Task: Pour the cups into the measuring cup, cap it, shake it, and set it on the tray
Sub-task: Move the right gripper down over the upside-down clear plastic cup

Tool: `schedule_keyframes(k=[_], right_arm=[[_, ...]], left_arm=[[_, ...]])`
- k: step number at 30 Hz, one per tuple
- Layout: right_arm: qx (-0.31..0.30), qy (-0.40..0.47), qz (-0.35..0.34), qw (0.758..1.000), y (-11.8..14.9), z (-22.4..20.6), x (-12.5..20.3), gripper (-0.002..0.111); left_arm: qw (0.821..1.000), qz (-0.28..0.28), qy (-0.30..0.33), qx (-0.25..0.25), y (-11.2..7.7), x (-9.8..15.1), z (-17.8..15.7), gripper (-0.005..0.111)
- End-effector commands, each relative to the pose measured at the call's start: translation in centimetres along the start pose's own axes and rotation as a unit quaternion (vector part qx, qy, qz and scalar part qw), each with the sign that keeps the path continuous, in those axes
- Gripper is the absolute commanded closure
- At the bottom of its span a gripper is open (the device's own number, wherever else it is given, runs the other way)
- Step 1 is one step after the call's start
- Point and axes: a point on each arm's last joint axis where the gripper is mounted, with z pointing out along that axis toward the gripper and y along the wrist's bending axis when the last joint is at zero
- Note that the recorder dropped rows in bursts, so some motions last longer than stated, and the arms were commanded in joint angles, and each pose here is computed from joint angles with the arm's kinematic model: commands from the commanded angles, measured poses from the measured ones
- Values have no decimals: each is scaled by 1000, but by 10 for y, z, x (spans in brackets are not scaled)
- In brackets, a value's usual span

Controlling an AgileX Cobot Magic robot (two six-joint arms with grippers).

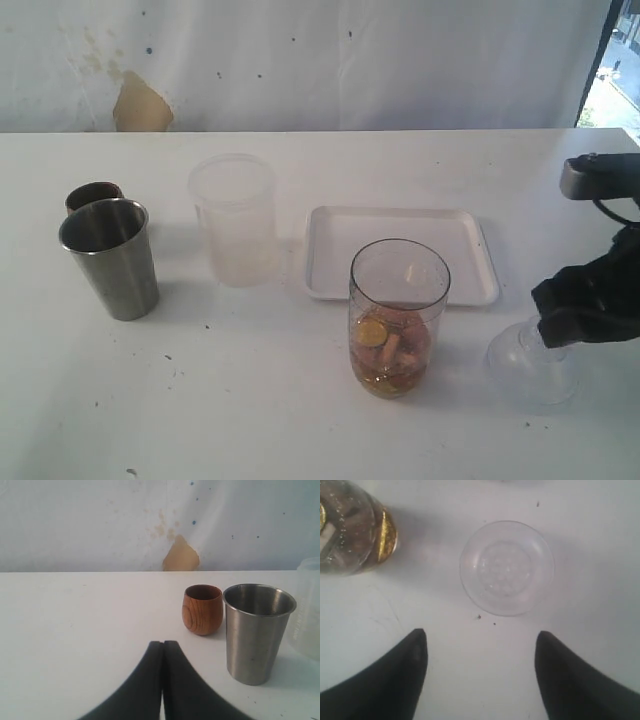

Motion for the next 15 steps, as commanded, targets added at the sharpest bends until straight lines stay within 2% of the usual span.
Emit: schedule_keyframes(k=[1,6,8,10,15], right_arm=[[-3,8,-18,1000,-4,21,-17,50],[8,42,-13,999,-11,44,-37,50],[27,59,-3,998,-16,52,-37,50],[21,64,3,998,-16,58,-38,50],[33,68,-33,997,-11,72,-41,50]], left_arm=[[1000,-4,-5,2,0,1,0,107],[1000,-3,-5,2,0,1,0,107],[1000,-3,-5,2,0,1,0,107],[1000,-3,-5,2,0,1,0,107],[1000,-3,-5,2,0,1,0,107]])
